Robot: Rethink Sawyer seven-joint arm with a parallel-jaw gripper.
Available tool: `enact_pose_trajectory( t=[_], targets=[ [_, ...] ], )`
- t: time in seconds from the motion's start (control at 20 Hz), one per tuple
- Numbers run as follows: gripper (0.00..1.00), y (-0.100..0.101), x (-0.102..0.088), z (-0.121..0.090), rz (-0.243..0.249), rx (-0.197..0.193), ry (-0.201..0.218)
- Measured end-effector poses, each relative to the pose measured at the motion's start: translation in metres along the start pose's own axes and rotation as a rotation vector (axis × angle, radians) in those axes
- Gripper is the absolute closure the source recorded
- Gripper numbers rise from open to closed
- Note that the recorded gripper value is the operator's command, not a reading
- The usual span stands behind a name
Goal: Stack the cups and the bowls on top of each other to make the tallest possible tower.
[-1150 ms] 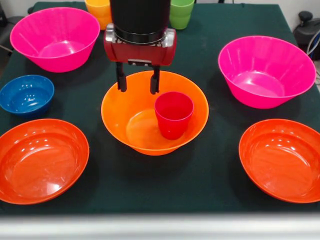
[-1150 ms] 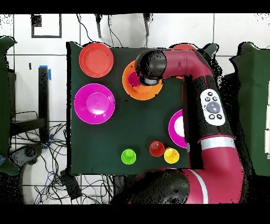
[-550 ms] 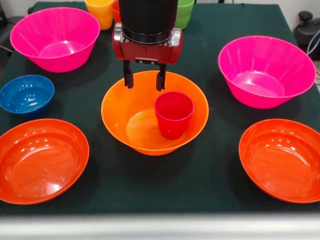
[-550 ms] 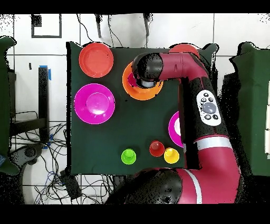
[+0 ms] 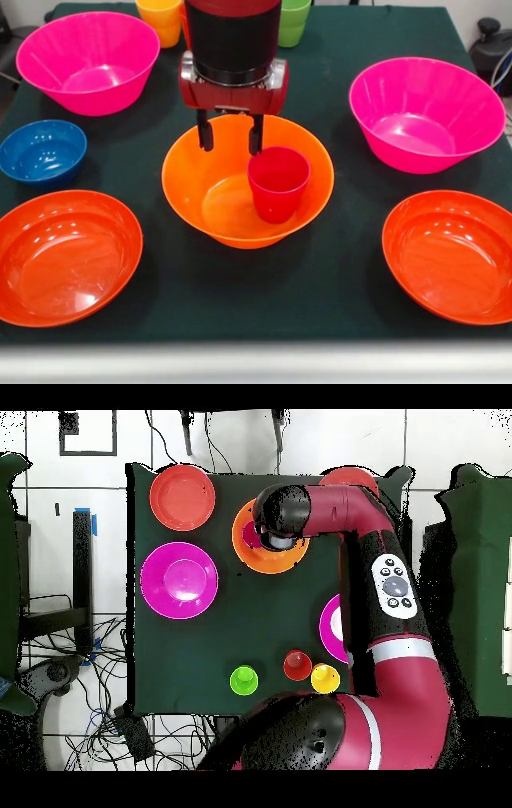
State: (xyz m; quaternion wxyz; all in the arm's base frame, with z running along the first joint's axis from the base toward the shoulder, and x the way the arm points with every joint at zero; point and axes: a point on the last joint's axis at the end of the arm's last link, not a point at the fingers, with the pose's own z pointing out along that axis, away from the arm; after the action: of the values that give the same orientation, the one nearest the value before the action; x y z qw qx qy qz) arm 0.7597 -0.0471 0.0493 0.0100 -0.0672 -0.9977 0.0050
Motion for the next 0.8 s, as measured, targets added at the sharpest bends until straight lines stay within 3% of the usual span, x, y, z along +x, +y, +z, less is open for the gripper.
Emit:
enact_pose_trajectory(
  t=[0.8],
  targets=[
    [0.0, 0.027, 0.013, 0.055, -0.014, -0.028, 0.061]
  ],
)
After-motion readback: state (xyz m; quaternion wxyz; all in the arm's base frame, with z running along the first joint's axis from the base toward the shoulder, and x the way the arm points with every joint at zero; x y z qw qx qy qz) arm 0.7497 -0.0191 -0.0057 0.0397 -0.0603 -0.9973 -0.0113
